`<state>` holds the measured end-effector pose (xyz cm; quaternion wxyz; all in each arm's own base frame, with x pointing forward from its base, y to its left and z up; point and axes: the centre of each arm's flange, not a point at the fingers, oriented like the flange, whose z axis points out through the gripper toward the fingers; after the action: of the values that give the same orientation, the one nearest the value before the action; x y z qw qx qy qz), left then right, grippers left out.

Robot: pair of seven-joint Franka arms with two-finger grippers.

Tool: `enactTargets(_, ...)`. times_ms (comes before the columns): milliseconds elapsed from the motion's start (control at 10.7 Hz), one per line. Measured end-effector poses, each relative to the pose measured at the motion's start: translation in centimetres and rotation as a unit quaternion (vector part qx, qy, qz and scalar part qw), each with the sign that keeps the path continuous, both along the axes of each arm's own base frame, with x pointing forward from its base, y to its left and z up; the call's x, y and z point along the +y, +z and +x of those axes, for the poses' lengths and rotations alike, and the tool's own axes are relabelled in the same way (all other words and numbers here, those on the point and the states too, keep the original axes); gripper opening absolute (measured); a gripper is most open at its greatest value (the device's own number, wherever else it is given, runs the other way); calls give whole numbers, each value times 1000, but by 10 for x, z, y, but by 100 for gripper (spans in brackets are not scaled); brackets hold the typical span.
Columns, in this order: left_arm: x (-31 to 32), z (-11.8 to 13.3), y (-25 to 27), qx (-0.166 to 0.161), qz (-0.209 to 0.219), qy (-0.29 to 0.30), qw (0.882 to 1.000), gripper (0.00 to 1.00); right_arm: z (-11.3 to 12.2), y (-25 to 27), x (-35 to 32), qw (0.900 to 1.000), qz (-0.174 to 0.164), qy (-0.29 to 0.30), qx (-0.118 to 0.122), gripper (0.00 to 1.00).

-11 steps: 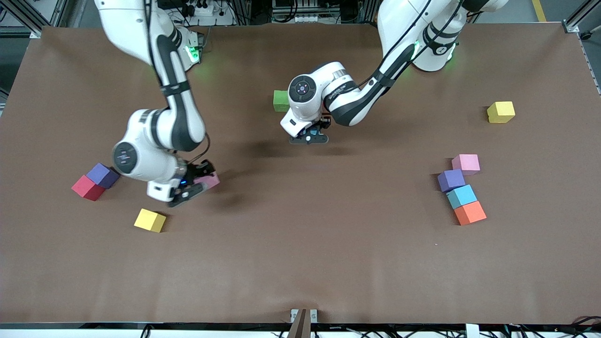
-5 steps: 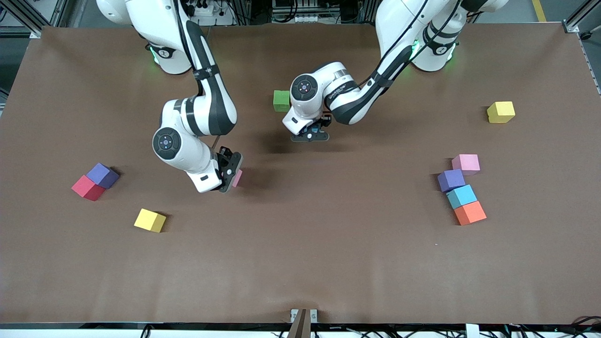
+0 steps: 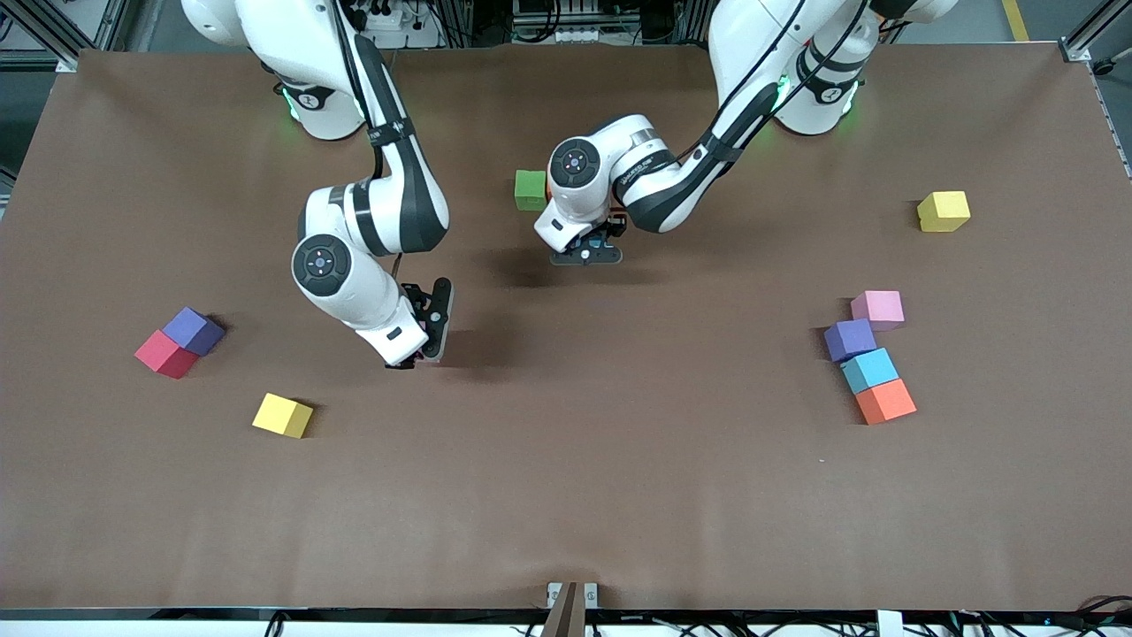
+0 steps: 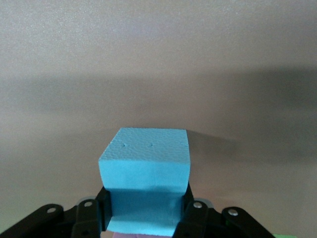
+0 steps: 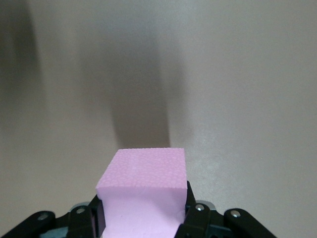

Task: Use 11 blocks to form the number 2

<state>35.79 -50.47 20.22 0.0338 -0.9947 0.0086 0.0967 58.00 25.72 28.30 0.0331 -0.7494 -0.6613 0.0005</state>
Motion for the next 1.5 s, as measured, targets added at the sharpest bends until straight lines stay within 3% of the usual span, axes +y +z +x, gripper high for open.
enactTargets(562, 0, 0, 0, 0, 1, 3, 1000, 56, 4, -5, -10, 1000, -4, 1, 3, 59)
enactTargets(656, 1, 0, -1, 2, 1, 6, 1000, 62, 4, -5, -10, 1000, -5, 1, 3, 59)
enactTargets(750, 2, -1, -2, 7, 0, 12, 1000, 74, 4, -5, -10, 1000, -5, 1, 3, 59)
enactTargets(843, 2, 0, -2, 9, 0, 15, 1000, 75, 4, -5, -10, 1000, -5, 1, 3, 59)
enactTargets(1125, 3, 1, -2, 9, 0, 17, 1000, 100, 3, -6, -10, 1000, -6, 2, 4, 59)
enactTargets(1499, 11, 23, 26, -12, -11, 32, 999, 100, -4, -8, 7, 1000, -5, 15, 6, 59)
